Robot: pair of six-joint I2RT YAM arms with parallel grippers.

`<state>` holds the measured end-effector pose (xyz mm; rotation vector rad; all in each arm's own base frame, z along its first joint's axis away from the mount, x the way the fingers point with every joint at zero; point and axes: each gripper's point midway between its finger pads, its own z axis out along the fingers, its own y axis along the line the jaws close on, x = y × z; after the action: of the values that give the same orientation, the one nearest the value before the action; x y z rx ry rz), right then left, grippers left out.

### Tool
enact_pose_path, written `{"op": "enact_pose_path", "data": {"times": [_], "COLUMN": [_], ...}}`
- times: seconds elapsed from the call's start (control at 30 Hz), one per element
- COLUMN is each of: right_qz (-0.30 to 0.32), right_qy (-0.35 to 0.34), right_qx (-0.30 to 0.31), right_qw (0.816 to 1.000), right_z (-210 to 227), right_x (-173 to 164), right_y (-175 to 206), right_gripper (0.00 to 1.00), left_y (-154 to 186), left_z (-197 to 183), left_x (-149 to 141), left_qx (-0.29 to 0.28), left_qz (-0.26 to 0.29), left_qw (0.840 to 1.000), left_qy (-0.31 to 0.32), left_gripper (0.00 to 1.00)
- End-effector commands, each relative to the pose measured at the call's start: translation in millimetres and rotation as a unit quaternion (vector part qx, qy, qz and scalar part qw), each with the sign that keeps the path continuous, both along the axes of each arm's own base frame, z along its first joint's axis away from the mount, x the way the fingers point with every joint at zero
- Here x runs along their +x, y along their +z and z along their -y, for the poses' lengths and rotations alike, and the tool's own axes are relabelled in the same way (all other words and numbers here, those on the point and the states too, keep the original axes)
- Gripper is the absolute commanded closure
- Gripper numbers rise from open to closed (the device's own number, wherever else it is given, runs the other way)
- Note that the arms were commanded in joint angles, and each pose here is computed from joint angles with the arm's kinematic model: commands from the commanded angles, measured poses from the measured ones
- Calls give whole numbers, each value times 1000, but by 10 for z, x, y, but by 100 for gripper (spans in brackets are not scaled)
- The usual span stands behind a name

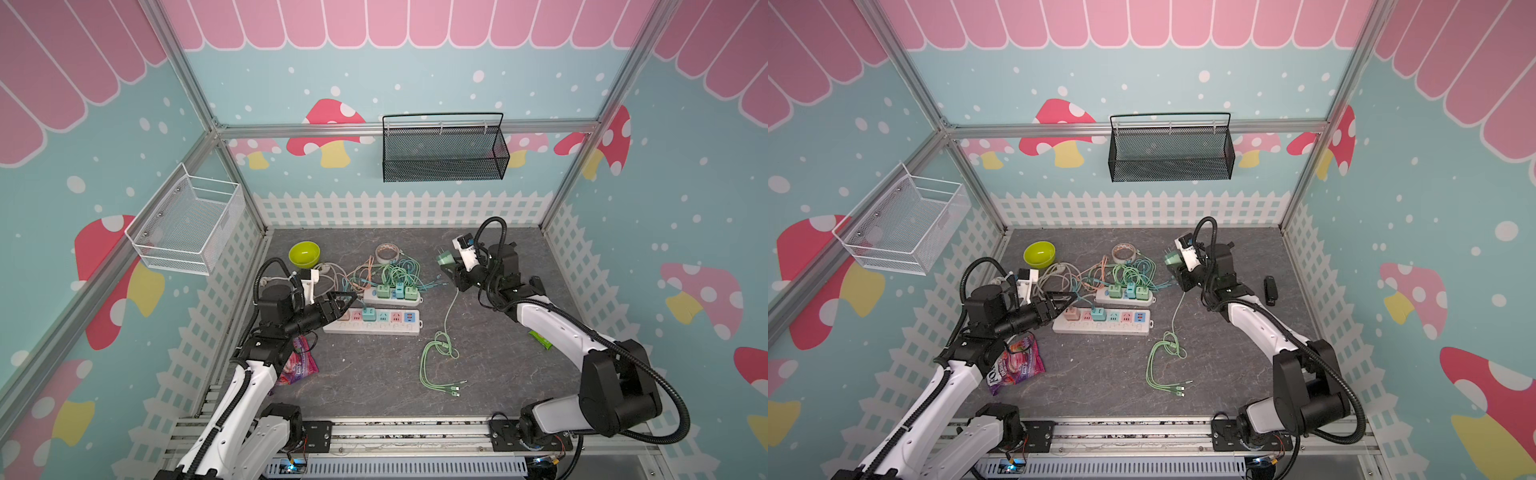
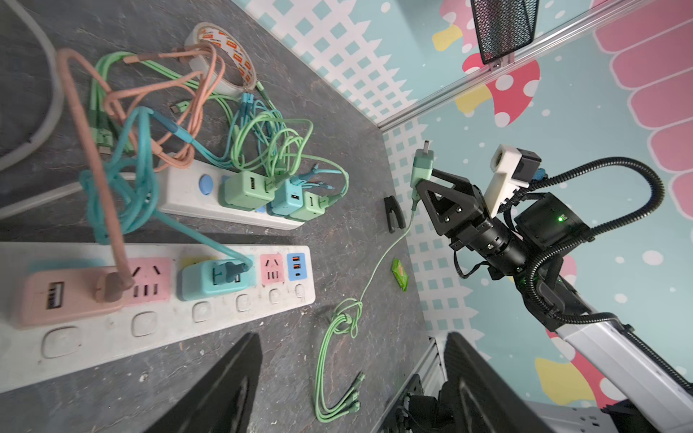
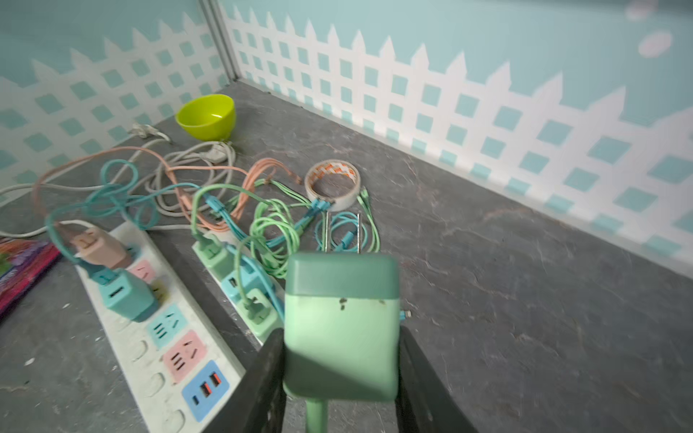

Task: Insert plugs into power strip
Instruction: Pick up the plug from the top-right of the table.

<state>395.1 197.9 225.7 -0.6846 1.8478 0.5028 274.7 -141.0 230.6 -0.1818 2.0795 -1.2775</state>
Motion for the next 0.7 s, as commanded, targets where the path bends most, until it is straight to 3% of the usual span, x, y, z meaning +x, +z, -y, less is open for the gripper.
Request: {"op": "enact_pose_path", "data": {"times": [0.0, 0.33, 0.67], "right_qz": [51, 87, 96], "right_qy": [81, 175, 219], "right_qx": [6, -20, -32], "right_qw": [995, 980, 971], "right_z": [-278, -857, -1168], "right_x": [-236, -641, -833], "right_y": [287, 529, 588], "right_gripper": [66, 67, 69], "left_y": [290, 480, 557], "left_z": [134, 433, 619], "left_x": [-8, -92, -193], "left_qx": [-33, -48, -50], "left_qz": [35, 60, 68], "left_qw": [998, 992, 985], "left_qy": [-37, -100, -152], "left_gripper": [24, 26, 33]}}
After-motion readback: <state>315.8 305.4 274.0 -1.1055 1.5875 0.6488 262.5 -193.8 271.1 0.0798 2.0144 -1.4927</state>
